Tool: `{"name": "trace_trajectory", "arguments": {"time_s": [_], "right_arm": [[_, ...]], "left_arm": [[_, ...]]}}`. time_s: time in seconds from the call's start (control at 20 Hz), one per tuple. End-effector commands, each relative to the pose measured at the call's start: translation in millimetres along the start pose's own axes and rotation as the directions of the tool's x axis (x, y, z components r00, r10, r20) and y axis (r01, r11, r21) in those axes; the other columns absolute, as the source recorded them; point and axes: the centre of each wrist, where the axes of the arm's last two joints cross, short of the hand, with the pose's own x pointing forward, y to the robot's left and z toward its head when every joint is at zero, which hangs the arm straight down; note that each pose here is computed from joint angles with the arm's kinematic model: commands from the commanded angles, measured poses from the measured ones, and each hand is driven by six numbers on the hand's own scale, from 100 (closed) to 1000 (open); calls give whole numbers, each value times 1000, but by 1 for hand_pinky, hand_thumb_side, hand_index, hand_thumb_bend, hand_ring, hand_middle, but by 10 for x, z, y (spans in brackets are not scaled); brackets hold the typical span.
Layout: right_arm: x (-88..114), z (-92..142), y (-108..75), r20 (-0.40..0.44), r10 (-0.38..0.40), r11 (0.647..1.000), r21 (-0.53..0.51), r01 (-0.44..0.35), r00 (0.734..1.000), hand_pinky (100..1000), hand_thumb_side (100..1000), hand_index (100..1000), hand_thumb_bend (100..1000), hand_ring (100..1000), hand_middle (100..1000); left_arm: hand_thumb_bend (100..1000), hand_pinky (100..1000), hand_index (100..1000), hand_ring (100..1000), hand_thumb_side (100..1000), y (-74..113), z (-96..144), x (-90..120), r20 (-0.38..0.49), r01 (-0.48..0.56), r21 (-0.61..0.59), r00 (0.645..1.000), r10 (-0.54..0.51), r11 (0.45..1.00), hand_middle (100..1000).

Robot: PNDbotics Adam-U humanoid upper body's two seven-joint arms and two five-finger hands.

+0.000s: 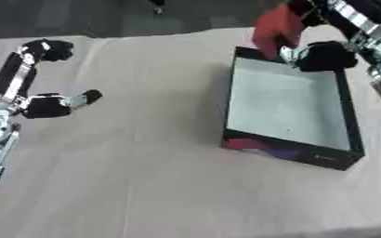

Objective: Pick up the objects with one hand, pass them to the other hand, and then place them into the box on the other side of the table.

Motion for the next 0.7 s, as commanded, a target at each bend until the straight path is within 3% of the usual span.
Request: {"name": "trace_trajectory", "arguments": {"time_s": [0.05, 0.4, 0.55, 0.7], "right_arm": [[-43, 28, -128, -14, 54, 998, -17, -54, 998, 882, 132, 778, 100, 734, 450], [-248, 42, -81, -62, 88, 996, 21, -87, 994, 915, 152, 864, 100, 814, 555], [-341, 36, -64, -84, 106, 994, 30, -104, 991, 936, 234, 917, 100, 865, 620], [-430, 30, -53, -105, 129, 991, 34, -126, 986, 959, 370, 976, 100, 932, 712]], "left_arm": [[712, 787, 784, 700, 329, 138, -30, 30, 18, 22, 34, 1000, -23, 999, 635], [714, 787, 784, 700, 333, 157, -25, 19, 7, 22, 46, 1000, -22, 999, 635], [715, 787, 784, 700, 334, 159, -20, 14, 3, 22, 47, 1000, -23, 999, 635], [716, 787, 784, 700, 334, 161, -18, 13, 3, 23, 48, 1000, -23, 999, 636]]}}
